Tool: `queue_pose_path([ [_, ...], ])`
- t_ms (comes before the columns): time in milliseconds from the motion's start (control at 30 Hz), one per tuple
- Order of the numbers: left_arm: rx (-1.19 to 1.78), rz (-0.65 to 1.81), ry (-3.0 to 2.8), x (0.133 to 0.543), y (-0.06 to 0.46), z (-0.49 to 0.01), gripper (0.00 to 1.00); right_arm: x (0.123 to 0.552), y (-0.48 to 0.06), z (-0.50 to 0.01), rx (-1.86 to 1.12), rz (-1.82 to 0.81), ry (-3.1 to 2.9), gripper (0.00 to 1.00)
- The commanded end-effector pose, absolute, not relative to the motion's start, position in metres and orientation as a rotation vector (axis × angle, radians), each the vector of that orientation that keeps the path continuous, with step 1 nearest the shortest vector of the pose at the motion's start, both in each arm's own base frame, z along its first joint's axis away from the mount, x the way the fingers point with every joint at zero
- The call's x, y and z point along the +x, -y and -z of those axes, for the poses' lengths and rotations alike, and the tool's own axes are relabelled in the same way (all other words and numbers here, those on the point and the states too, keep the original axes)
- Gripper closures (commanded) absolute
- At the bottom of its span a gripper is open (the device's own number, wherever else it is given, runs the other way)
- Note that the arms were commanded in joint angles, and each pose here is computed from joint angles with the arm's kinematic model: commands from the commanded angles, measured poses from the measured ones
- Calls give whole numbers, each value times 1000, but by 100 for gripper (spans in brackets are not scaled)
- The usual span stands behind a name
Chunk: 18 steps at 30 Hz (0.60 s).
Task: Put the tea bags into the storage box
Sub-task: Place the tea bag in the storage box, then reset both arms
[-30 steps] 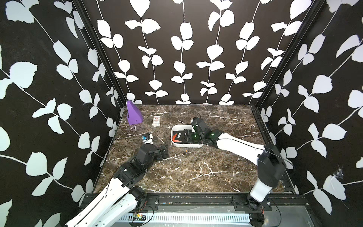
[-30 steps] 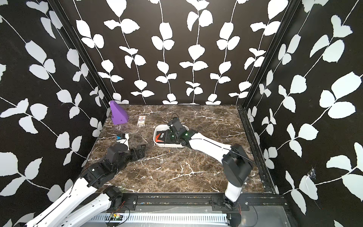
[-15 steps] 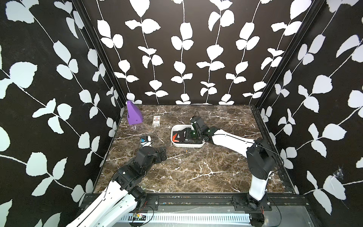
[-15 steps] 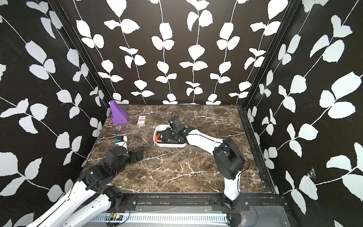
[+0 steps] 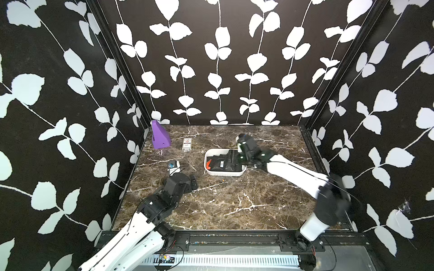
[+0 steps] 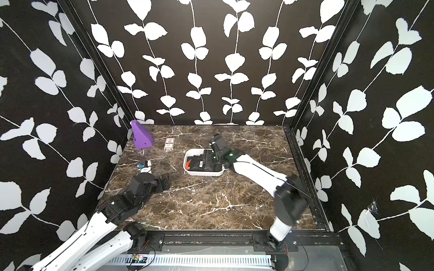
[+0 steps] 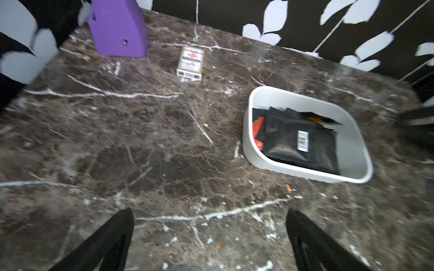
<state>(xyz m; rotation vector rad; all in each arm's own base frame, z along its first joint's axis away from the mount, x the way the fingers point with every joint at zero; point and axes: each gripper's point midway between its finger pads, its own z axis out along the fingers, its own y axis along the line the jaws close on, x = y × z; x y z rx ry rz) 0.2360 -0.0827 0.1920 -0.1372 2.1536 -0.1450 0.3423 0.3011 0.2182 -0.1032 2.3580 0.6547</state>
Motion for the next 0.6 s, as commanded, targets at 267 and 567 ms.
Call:
queue_pose_path([
  [267, 134, -336, -1816, 292, 68, -217, 1, 288, -135, -274, 42, -192, -1890, 1],
  [567, 190, -466, -1965, 327, 33, -168, 1, 276, -59, -243, -126, 385, -1691, 1],
])
